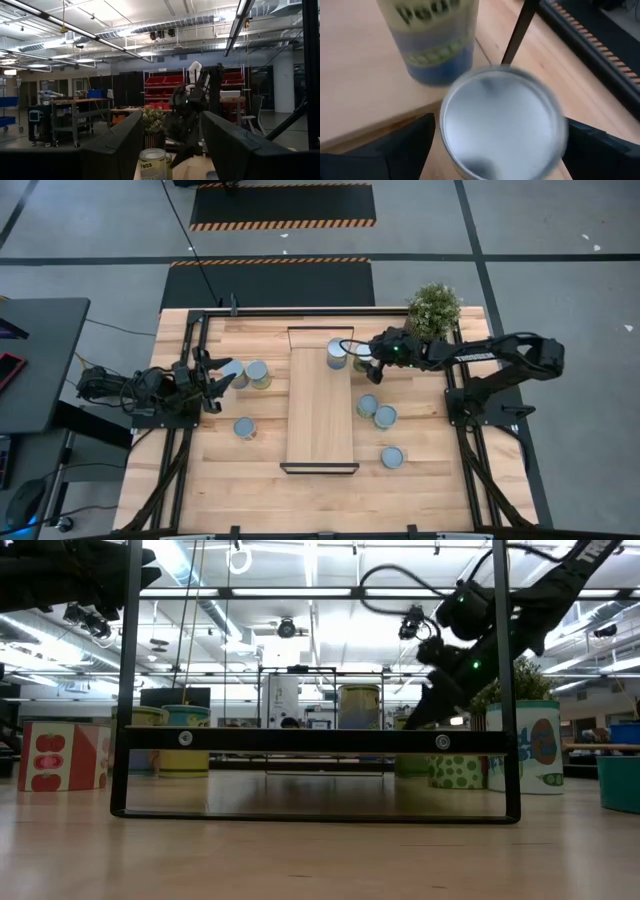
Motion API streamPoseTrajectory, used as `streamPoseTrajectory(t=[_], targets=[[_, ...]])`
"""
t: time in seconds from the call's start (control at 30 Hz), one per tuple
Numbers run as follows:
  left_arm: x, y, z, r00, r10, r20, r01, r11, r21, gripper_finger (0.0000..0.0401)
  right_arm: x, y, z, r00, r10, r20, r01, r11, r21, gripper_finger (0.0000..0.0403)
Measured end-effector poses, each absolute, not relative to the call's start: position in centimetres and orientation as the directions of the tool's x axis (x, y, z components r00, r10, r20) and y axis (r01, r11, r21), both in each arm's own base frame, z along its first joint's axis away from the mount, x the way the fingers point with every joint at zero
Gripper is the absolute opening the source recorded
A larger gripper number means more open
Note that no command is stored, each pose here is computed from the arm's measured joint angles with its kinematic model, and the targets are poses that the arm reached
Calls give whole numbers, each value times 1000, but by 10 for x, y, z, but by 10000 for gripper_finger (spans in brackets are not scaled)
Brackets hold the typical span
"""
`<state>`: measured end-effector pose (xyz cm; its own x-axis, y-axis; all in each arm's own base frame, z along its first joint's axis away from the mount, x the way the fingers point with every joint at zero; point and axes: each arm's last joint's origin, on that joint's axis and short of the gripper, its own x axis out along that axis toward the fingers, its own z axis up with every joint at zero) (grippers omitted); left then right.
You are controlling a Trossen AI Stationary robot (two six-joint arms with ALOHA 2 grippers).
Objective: Pick and place cans onto a shelf
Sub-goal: Put the canned oranges on the shelf
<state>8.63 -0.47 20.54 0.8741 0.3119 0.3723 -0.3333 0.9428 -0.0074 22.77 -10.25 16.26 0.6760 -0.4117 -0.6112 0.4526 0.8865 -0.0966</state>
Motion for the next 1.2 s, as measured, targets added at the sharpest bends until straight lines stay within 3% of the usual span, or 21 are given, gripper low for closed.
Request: streamPoseTrajectory(t=[0.3,0.6,0.9,1.2], targets=[[86,-5,206,874,311,374,-336,942,0,208,236,-107,149,665,-432,-609,459,880,-123,385],[86,-5,206,874,312,374,-336,942,0,208,231,-106,163,673,-467,-574,492,862,-124,316],[86,-5,206,874,312,373,-336,942,0,208,220,-82,205,683,-409,-605,435,893,-114,334],[86,-5,205,874,312,372,-329,944,-17,208,242,-30,247,747,-319,-584,293,946,-142,328]])
